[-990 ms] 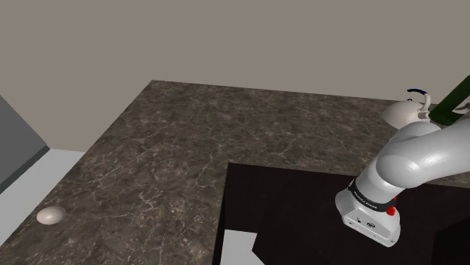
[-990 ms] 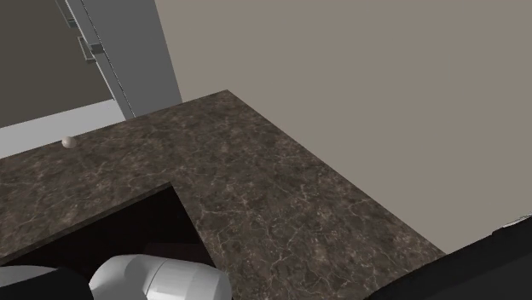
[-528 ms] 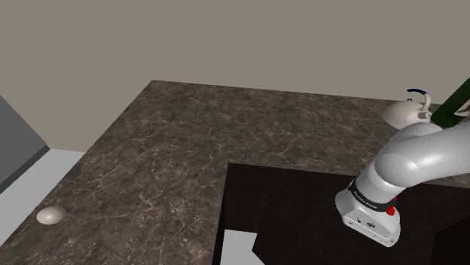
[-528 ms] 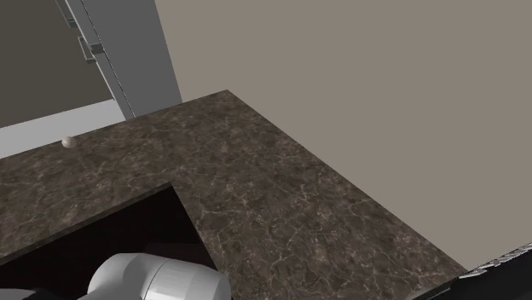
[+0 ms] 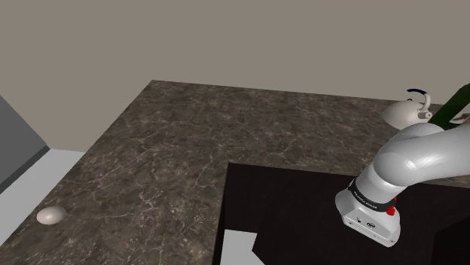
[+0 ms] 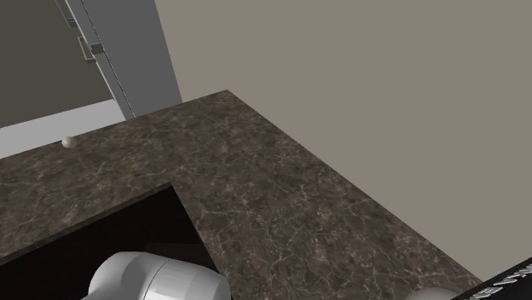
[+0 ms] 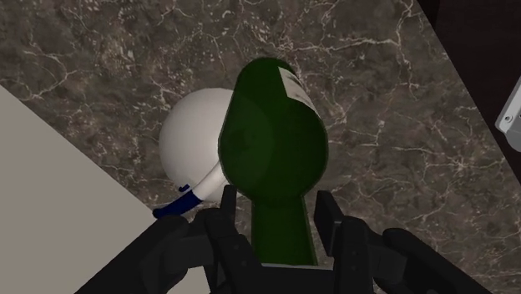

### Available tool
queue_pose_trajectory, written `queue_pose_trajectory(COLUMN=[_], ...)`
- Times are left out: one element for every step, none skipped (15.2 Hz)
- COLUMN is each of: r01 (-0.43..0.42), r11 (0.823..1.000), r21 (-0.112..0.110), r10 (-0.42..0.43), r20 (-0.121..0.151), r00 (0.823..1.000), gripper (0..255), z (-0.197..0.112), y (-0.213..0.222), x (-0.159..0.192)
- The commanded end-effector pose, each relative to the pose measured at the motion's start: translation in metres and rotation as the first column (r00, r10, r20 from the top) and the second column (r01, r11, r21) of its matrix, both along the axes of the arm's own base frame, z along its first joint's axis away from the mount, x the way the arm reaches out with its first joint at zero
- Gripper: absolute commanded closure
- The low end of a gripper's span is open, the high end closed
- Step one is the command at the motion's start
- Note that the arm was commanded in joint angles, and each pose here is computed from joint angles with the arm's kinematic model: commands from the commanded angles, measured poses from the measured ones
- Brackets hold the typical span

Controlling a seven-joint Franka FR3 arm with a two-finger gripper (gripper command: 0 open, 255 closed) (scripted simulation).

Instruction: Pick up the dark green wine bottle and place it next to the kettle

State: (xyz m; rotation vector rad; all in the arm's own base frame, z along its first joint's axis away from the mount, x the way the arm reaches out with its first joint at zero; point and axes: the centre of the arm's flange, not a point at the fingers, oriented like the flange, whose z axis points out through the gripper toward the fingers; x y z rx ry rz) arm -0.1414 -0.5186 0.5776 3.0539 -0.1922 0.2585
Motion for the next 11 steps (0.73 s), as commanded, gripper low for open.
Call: queue_pose_trajectory(r01=[0.000, 0.000, 0.000, 0.000, 0.000, 0.000, 0.000, 0.000, 0.000, 0.000, 0.000], r11=[1.000, 1.000, 1.000, 1.000, 1.000, 1.000, 1.000, 1.000, 1.000, 1.000, 1.000], r21=[0.000, 0.000, 0.000, 0.000, 0.000, 0.000, 0.000, 0.000, 0.000, 0.000, 0.000], r10=[0.000, 0.000, 0.000, 0.000, 0.000, 0.000, 0.000, 0.000, 0.000, 0.000, 0.000], r20=[0.000, 0.000, 0.000, 0.000, 0.000, 0.000, 0.000, 0.000, 0.000, 0.000, 0.000], r00=[1.000, 1.000, 1.000, 1.000, 1.000, 1.000, 1.000, 1.000, 1.000, 1.000, 1.000], gripper=[255, 255, 255, 255, 255, 255, 255, 255, 255, 255, 255], z=[-0.011, -0.017, -0.022, -0.027, -0.029, -0.029, -0.029, -0.029, -0.029, -0.029, -0.029], y=[0.001, 0.001, 0.001, 0.001, 0.001, 0.001, 0.001, 0.001, 0.001, 0.001, 0.001], x=[0.000, 0.000, 0.000, 0.000, 0.000, 0.000, 0.000, 0.000, 0.000, 0.000, 0.000])
